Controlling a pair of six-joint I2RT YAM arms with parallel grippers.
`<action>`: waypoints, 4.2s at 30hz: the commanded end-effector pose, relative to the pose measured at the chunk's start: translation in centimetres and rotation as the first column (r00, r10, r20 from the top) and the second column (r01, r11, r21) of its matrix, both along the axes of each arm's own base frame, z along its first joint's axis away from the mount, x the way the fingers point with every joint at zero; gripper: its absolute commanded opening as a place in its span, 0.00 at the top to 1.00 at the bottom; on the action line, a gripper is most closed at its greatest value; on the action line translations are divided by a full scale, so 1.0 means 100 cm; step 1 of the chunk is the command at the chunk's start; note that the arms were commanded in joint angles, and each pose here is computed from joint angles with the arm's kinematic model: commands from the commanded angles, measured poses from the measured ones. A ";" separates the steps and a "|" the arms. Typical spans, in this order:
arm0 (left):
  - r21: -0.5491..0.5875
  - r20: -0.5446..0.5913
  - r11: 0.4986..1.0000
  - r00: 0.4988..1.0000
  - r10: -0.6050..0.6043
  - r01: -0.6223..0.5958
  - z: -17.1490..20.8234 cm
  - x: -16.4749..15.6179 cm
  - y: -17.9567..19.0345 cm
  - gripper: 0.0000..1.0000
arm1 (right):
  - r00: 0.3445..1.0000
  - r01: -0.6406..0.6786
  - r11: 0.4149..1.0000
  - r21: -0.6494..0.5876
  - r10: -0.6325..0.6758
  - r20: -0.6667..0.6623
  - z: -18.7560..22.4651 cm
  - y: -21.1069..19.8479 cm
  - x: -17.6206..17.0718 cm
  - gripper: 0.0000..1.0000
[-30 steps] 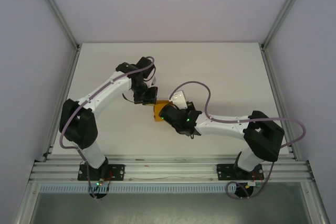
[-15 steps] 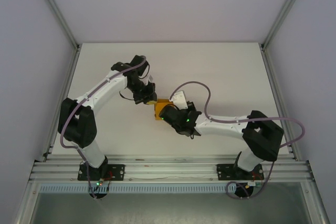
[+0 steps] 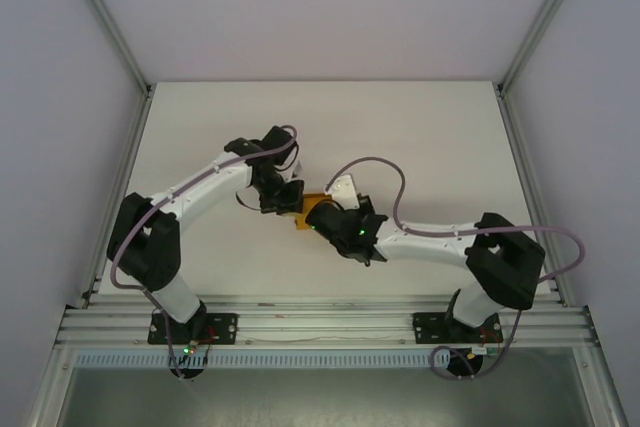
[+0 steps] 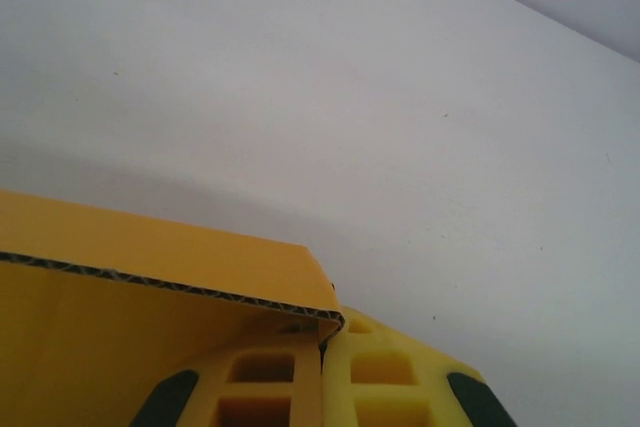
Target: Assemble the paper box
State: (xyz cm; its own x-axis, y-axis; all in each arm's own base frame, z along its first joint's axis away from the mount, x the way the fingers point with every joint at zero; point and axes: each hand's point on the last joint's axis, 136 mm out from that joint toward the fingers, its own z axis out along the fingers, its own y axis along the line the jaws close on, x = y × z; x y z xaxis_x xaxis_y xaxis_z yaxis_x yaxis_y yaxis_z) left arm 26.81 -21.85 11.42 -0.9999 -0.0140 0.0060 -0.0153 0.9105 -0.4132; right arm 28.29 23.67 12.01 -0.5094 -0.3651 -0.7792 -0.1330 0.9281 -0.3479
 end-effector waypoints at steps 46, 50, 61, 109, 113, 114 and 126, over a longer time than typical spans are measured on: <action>0.067 0.345 0.975 0.922 0.174 -0.210 0.027 0.046 0.030 0.31 | 1.000 0.024 0.851 0.525 -0.011 -0.028 0.084 -0.025 0.014 0.18; 0.057 0.337 0.977 0.925 0.174 -0.204 0.020 0.042 0.029 0.34 | 0.995 0.066 0.840 0.538 -0.018 -0.095 0.069 -0.019 0.024 0.18; 0.014 0.318 0.983 0.932 0.171 -0.185 0.008 0.030 0.026 0.36 | 0.964 0.153 0.844 0.515 -0.013 -0.264 0.016 -0.019 0.019 0.28; -0.103 0.575 0.988 0.803 0.156 -0.118 -0.078 -0.027 0.052 0.87 | 0.940 0.072 0.808 0.585 0.142 -0.311 -0.085 -0.038 -0.040 0.79; -0.114 0.641 0.986 0.749 0.166 -0.121 -0.034 -0.013 0.051 0.75 | 0.957 0.028 0.798 0.602 0.152 -0.246 -0.041 -0.027 -0.024 0.61; -0.115 0.655 0.984 0.734 0.179 -0.138 -0.022 -0.008 0.052 0.66 | 0.964 0.020 0.801 0.598 0.142 -0.223 -0.029 -0.026 -0.019 0.56; 0.020 0.764 0.936 0.609 0.213 -0.352 0.071 0.041 0.082 0.00 | 0.922 -0.304 0.836 0.456 0.379 -0.079 0.069 0.010 0.021 0.00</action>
State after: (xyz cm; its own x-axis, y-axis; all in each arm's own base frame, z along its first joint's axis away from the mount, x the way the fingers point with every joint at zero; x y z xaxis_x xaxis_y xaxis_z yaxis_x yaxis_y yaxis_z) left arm 30.99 -15.99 19.37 -0.5975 -0.2754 -0.7531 0.0486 0.9250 -0.3767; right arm 31.12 23.71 20.07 -0.5498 0.0305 -0.8347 -0.3322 0.9089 0.2521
